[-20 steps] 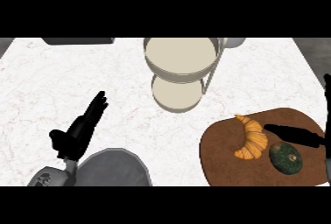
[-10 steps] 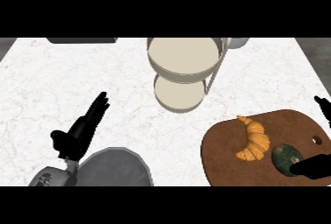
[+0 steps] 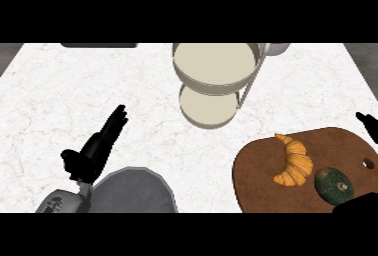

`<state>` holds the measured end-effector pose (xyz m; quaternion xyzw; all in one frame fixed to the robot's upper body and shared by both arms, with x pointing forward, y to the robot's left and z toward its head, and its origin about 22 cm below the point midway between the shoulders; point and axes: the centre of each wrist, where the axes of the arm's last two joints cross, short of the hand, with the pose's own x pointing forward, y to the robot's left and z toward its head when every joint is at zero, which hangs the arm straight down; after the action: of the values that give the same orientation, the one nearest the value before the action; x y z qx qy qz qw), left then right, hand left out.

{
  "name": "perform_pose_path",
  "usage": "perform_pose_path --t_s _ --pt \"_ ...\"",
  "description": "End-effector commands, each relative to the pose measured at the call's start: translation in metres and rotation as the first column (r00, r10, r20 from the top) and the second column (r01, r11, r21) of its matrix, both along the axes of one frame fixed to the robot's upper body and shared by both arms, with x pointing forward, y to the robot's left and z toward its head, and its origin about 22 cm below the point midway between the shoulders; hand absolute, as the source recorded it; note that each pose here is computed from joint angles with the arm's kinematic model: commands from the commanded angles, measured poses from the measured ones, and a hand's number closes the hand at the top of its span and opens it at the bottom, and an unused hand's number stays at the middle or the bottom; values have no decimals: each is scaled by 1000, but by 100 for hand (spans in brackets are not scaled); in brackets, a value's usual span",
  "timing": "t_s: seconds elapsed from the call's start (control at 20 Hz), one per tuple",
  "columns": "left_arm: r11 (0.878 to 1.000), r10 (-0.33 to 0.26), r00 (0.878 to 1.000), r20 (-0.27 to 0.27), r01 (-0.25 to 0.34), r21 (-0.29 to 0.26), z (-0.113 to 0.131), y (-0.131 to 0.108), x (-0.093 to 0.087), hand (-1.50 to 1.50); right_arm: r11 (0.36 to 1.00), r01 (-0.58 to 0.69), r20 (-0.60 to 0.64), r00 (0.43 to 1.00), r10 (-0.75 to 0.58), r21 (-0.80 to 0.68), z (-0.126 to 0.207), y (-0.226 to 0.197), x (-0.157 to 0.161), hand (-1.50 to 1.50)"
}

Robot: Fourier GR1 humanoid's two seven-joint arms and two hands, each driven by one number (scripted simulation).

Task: Pick the squash from the cutting board and place it in the tiered basket

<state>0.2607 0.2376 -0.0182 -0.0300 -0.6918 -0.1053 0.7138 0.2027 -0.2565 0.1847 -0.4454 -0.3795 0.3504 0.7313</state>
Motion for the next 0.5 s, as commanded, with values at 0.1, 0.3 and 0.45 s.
perform_pose_path --t_s 0.1,0.3,0.45 --pt "1000 -10 1000 10 10 17 7 -13 3 0 956 246 -69 963 -259 -157 -1 -3 10 -150" --pt "1000 -7 1000 3 7 -8 9 7 4 0 945 285 -159 937 -310 -161 -32 -7 10 -150" --pt "1000 18 1000 -2 -18 -12 6 -13 11 0 953 272 -186 938 -294 -137 -33 -5 5 -150"
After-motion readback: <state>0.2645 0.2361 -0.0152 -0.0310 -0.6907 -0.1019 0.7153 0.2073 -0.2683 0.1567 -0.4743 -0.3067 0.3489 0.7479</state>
